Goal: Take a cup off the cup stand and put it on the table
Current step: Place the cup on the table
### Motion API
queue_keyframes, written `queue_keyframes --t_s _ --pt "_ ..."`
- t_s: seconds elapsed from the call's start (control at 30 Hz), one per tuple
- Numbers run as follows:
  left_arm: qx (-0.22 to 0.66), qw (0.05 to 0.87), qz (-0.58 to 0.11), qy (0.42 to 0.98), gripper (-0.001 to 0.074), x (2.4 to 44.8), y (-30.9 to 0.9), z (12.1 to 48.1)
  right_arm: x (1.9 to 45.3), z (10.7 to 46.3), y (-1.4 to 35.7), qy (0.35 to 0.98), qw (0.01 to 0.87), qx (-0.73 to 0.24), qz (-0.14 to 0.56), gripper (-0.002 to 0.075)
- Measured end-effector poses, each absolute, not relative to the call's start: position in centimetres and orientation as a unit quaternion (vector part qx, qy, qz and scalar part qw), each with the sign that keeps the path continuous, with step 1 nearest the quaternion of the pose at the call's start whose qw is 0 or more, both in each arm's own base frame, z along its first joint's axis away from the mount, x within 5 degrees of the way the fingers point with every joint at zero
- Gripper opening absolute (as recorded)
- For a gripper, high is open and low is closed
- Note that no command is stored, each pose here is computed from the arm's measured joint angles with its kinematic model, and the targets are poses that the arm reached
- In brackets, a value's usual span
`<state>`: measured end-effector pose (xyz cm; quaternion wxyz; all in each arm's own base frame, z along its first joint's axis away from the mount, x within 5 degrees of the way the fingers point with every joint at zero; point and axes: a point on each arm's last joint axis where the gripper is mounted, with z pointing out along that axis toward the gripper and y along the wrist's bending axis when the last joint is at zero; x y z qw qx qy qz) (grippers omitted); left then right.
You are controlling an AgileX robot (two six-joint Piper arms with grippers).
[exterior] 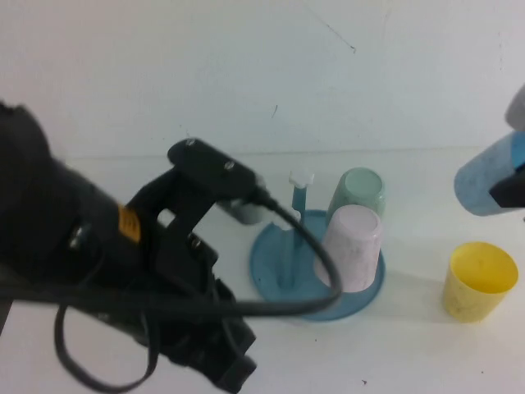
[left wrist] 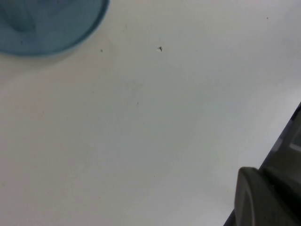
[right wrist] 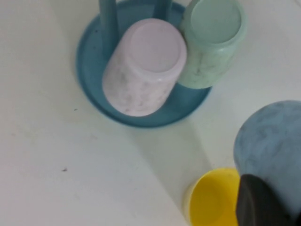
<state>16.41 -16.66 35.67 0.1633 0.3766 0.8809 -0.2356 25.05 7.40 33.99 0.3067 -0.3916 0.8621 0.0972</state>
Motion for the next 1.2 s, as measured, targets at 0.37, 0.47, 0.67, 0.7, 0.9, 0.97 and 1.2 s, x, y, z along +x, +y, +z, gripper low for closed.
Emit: queue_keyframes --t_s 0.37,0.47,0.67,0.7,0.9,0.97,1.2 --pt "0.353 0.159 -0.257 0.886 -0.0002 12.2 -13.8 32.1 35.8 27.3 10.0 0.894 0.187 -0.405 0.033 0.0019" --pt "0.353 0.164 -0.259 0.884 -0.0002 11.5 -13.2 32.0 38.1 24.4 10.3 0.906 0.152 -0.394 0.028 0.0019" --pt "0.354 0.167 -0.260 0.883 -0.0002 11.2 -13.0 32.0 40.9 22.1 10.7 0.919 0.125 -0.374 0.022 0.0026" --pt "0.354 0.167 -0.260 0.883 -0.0002 11.2 -13.0 32.0 41.1 22.0 10.8 0.920 0.122 -0.371 0.022 0.0032" --pt "0.347 0.181 -0.263 0.882 -0.0002 11.4 -13.1 32.1 41.4 21.9 10.8 0.926 0.111 -0.360 0.024 0.0165" --pt "0.346 0.186 -0.263 0.881 -0.0002 11.5 -13.2 32.2 41.4 21.9 10.8 0.928 0.110 -0.356 0.021 0.0200" --pt "0.344 0.191 -0.264 0.880 -0.0002 11.6 -13.2 32.2 41.6 22.5 10.6 0.934 0.109 -0.341 0.009 0.0227"
